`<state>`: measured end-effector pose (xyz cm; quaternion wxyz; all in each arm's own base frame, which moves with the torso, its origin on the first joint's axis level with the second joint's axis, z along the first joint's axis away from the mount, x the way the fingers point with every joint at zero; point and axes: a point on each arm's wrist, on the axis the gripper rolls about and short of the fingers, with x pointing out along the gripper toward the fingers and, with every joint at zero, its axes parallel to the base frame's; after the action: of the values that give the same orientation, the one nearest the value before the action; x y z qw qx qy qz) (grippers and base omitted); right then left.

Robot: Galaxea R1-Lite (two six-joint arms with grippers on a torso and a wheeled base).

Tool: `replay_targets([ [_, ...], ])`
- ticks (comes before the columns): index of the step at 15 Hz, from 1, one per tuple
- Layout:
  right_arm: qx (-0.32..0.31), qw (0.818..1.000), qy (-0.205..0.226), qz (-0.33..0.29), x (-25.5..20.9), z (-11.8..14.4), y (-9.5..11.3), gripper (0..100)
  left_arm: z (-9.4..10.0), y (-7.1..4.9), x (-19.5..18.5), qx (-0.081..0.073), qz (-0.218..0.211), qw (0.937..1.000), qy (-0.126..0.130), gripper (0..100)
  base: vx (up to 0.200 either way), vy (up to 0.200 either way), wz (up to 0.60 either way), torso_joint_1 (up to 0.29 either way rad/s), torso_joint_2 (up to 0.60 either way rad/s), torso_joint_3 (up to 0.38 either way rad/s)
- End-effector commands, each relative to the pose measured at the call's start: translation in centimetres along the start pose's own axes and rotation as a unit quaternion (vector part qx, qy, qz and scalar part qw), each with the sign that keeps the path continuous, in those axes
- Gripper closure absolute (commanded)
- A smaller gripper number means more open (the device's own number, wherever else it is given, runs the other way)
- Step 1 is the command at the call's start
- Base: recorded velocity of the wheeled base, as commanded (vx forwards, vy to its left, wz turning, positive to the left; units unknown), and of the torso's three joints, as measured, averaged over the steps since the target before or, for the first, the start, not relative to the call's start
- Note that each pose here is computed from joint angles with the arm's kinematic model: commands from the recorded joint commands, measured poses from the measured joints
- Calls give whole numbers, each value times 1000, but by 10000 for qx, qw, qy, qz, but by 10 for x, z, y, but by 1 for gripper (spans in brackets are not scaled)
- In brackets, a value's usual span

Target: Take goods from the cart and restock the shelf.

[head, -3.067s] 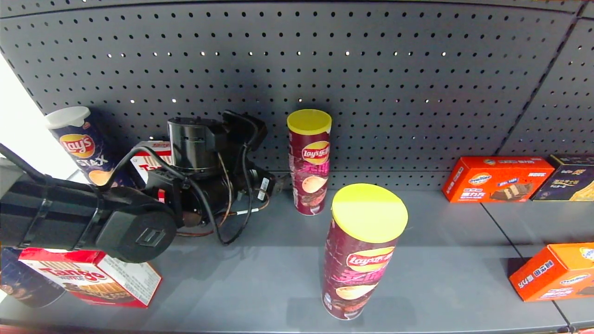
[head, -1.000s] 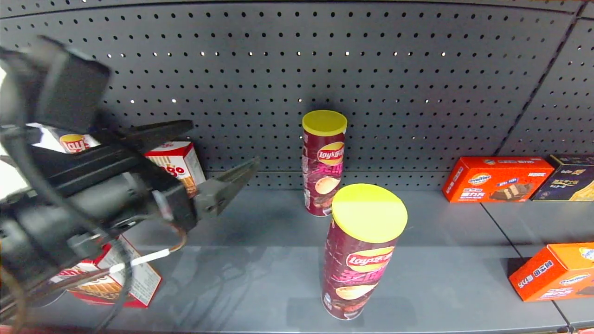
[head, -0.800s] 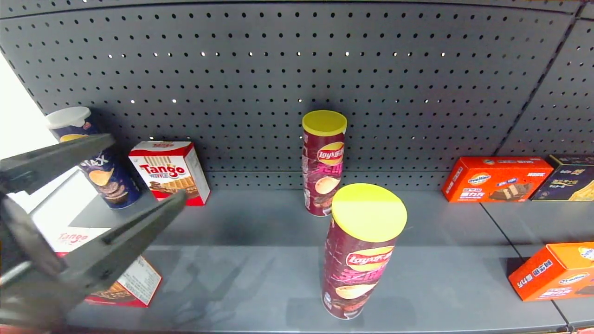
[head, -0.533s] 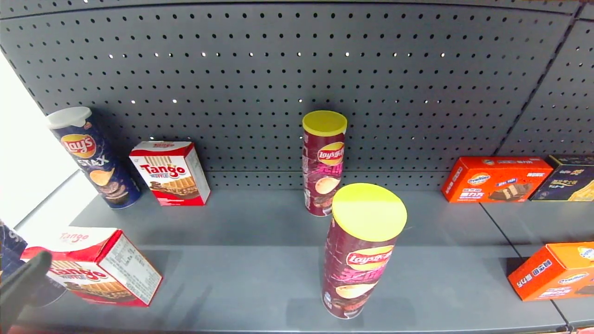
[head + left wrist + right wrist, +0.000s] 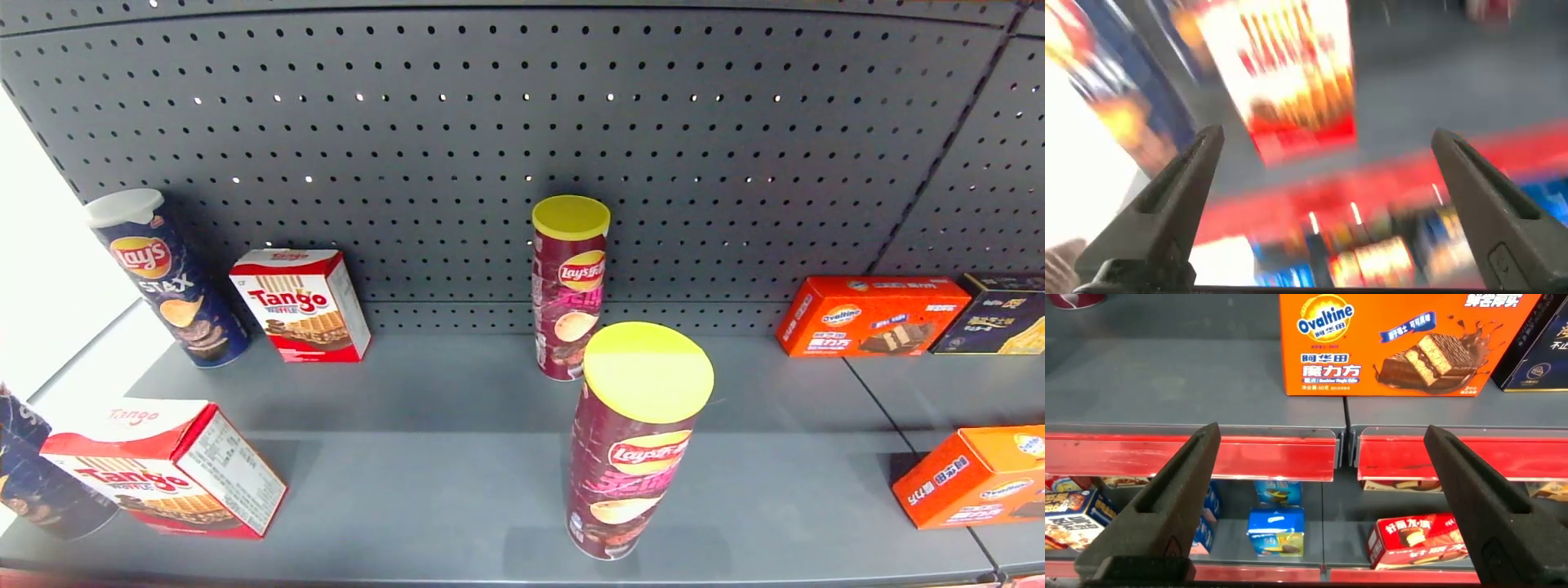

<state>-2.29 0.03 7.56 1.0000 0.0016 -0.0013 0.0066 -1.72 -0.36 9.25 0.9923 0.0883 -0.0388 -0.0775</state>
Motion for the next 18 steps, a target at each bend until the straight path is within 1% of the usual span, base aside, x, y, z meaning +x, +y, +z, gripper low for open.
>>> replay_targets([
  [1, -1, 10000, 5, 3, 0, 0, 0, 0, -12, -4, -6, -47, -171, 9997, 184, 0, 0, 0, 0, 0, 0, 0],
  [3, -1, 10000, 5, 11, 0, 0, 0, 0, -9, -4, -6, -101, -194, 9997, 97, 0, 0, 0, 0, 0, 0, 0],
  [4, -1, 10000, 5, 11, 0, 0, 0, 0, -10, -4, -6, -230, -199, 9995, 91, 0, 0, 0, 0, 0, 0, 0],
  [5, -1, 10000, 5, 3, 0, 0, 0, 0, -10, -4, -6, -268, -199, 9994, 92, 0, 0, 0, 0, 0, 0, 0],
  [6, -1, 10000, 5, 3, 0, 0, 0, 0, -10, -4, -6, -268, -199, 9994, 92, 0, 0, 0, 0, 0, 0, 0],
  [7, -1, 10000, 5, 3, 0, 0, 0, 0, -10, -4, -6, -422, -213, 9988, 93, 0, 0, 0, 0, 0, 0, 0],
  [8, -1, 10000, 5, 3, 0, 0, 0, 0, -10, -4, -6, -487, -282, 9984, 100, 0, 0, 0, 0, 0, 0, 0],
  [9, -1, 10000, 5, 3, 0, 0, 0, 0, -10, -4, -7, -512, -253, 9983, 120, 0, 0, 0, 0, 0, 0, 0],
  [10, -1, 10000, 5, 11, 0, 0, 0, 0, -10, -2, -7, -601, 245, 9978, 157, 0, 0, 0, 0, 0, 0, 0],
  [11, -1, 10000, 5, 3, 0, 0, 0, 0, -10, 0, -7, -686, 673, 9952, 201, 0, 0, 0, 0, 0, 0, 0],
  [12, -1, 10000, 5, 3, 0, 0, 0, 0, -16, 1, -7, -769, 1156, 9893, 449, 0, 0, 0, 0, 0, 0, 0],
  [13, -1, 10000, 5, 3, 0, 0, 0, 0, -17, 1, -7, -793, 1154, 9890, 485, 0, 0, 0, 0, 0, 0, 0],
  [15, -1, 10000, 5, 3, 0, 0, 0, 0, -16, 0, -7, -810, 803, 9924, 466, 0, 0, 0, 0, 0, 0, 0],
  [18, -8, 10000, 5, 11, 0, 0, 0, 0, -16, 0, -7, -810, 796, 9925, 458, 0, 0, 0, 0, 0, 0, 0],
])
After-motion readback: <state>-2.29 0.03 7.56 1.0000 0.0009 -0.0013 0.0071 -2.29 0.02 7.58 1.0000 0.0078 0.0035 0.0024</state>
